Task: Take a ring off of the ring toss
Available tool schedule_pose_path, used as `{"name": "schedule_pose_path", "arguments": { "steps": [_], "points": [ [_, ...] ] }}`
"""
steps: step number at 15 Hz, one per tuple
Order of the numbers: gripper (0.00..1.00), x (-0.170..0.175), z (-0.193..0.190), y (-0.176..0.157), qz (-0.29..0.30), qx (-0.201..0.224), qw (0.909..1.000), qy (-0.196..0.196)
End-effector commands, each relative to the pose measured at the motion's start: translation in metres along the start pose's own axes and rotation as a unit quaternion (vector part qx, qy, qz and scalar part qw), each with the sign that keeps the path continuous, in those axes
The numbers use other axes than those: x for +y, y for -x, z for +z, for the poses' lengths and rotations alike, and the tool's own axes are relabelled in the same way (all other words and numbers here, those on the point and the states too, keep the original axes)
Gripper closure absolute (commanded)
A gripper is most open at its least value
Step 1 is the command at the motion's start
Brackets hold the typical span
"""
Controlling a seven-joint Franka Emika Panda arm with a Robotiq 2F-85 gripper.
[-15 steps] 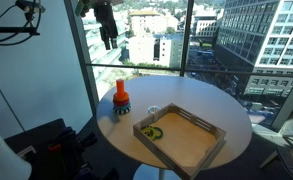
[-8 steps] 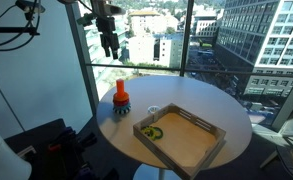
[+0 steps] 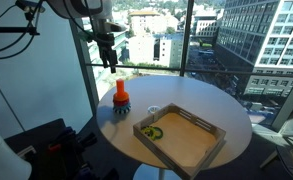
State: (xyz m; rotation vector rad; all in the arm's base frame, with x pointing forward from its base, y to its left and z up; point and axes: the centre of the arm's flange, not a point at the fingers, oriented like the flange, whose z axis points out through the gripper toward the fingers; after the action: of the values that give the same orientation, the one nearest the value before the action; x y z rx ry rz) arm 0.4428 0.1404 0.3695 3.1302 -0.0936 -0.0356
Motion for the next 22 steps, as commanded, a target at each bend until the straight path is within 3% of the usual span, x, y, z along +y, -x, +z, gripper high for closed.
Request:
{"name": "schedule_pose_path", "arguments": {
  "steps": [1, 7, 15, 22],
  "points": [
    [0.0, 0.003, 0.028, 0.003, 0.002, 0.006, 1.0, -0.002],
    [0.0, 0.005, 0.068, 0.008, 0.003, 0.017, 0.9998, -0.012],
    [0.0, 0.004, 0.068, 0.008, 0.001, 0.006, 0.9999, -0.009],
    [0.0, 0.006, 0.099, 0.002, 0.011, 0.003, 0.9997, -0.023]
  ]
}}
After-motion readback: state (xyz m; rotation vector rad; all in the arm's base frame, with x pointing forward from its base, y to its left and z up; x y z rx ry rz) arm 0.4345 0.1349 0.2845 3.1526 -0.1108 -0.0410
